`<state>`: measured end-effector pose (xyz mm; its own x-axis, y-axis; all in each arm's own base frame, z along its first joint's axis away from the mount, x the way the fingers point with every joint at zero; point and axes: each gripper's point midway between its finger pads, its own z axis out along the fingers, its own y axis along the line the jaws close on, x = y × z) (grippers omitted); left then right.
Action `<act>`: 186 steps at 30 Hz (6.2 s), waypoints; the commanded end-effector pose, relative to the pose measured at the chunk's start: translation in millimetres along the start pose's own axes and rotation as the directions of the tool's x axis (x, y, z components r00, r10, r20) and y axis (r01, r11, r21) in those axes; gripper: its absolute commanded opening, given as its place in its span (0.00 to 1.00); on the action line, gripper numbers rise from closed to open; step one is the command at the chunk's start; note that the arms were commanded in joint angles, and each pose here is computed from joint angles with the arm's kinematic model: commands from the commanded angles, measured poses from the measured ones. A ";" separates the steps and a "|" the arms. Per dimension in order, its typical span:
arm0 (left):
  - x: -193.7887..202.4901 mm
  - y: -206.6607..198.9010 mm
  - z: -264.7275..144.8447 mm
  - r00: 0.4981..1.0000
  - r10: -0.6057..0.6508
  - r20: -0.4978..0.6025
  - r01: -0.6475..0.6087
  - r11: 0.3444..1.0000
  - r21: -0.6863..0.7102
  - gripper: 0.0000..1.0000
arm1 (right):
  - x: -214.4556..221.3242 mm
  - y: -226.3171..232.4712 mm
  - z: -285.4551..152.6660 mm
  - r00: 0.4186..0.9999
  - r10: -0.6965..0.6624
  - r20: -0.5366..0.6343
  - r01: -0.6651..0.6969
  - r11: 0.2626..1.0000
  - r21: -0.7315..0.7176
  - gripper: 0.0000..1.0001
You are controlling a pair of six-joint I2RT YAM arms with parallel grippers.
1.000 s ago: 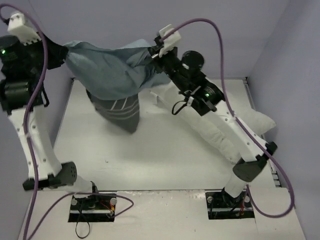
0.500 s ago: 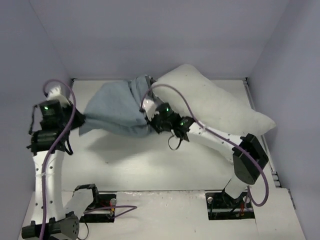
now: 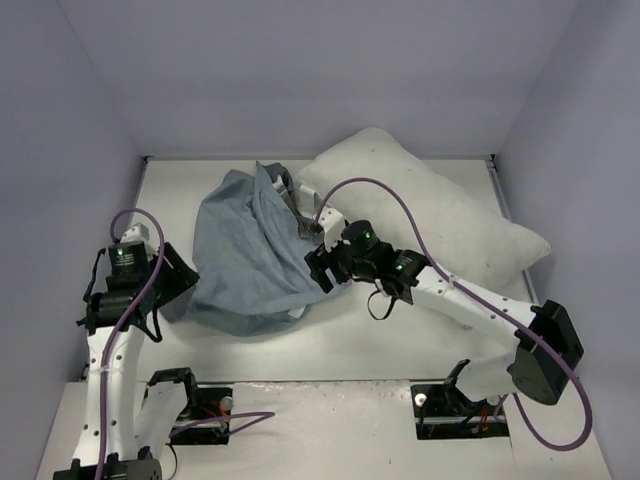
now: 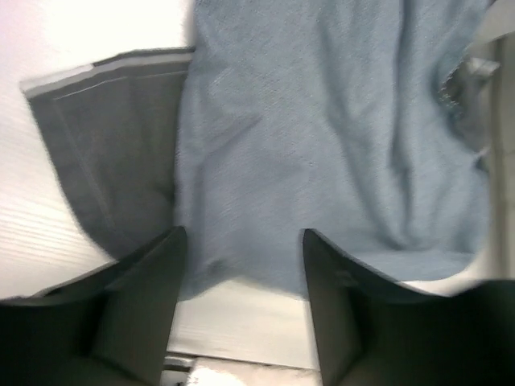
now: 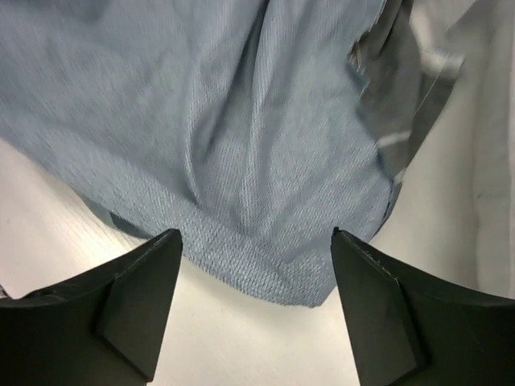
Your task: Put the pillow into the pillowcase
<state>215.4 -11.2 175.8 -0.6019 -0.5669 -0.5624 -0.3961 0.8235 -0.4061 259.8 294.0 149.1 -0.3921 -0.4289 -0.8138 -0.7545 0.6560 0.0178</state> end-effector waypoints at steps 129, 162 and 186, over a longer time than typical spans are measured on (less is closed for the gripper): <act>45.9 -163.5 133.4 0.602 0.792 -0.105 -0.712 0.591 0.379 0.67 | -24.8 -159.3 85.6 0.971 0.227 0.080 -0.239 0.945 0.222 0.00; 16.2 -205.1 134.4 0.644 0.765 0.020 -0.723 0.599 0.345 0.00 | -16.4 -166.1 41.3 0.956 0.272 0.105 -0.291 0.912 0.288 0.16; -6.6 -211.9 96.7 0.663 0.744 0.082 -0.717 0.599 0.356 0.00 | -102.6 -26.9 86.8 0.967 -0.115 0.226 0.161 0.967 -0.198 0.72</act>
<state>374.3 -176.2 161.9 -0.7046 0.2501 -0.6640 0.4058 0.9097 -0.0880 352.7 351.4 145.2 -0.3113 -0.4090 -0.8578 -0.8592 0.5068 0.0701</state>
